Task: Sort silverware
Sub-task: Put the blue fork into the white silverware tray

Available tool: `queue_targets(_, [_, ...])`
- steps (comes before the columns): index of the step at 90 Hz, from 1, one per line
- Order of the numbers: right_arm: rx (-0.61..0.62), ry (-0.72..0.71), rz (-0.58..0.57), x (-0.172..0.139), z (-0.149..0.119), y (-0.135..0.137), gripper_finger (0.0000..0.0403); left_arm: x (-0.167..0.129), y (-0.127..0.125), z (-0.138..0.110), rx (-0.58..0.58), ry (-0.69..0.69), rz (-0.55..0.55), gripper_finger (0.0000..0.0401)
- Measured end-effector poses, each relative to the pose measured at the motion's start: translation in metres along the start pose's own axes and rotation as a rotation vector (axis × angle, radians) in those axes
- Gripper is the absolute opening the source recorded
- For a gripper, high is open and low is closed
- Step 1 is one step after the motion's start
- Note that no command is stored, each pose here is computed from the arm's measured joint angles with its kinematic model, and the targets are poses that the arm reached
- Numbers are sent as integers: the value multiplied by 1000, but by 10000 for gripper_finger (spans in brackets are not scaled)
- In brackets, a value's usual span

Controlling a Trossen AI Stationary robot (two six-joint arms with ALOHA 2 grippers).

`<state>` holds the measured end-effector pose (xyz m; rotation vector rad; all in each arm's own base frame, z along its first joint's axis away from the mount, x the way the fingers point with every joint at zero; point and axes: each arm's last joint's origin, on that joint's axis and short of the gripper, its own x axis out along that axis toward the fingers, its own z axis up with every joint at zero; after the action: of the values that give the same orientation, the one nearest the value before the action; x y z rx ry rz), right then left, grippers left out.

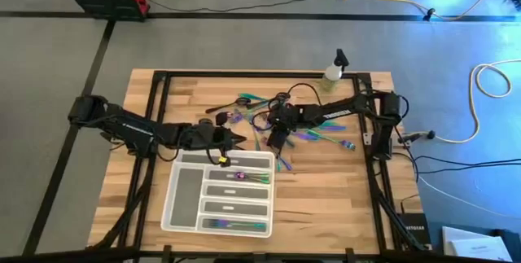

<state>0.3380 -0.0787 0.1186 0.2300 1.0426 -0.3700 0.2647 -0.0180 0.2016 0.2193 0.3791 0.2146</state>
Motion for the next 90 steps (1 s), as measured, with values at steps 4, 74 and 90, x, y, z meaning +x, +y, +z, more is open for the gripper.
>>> queue_targets(4, [0,1,0,0,0,0,72,0,0,0,0,0,0,0])
queue_targets(74, [31,-55,27,-38,9,-2,11,0,0,0,-11,0,0,0])
queue_targets(90, [41,-61,11,-38,9,-2,42,0,0,0,-18,0,0,0])
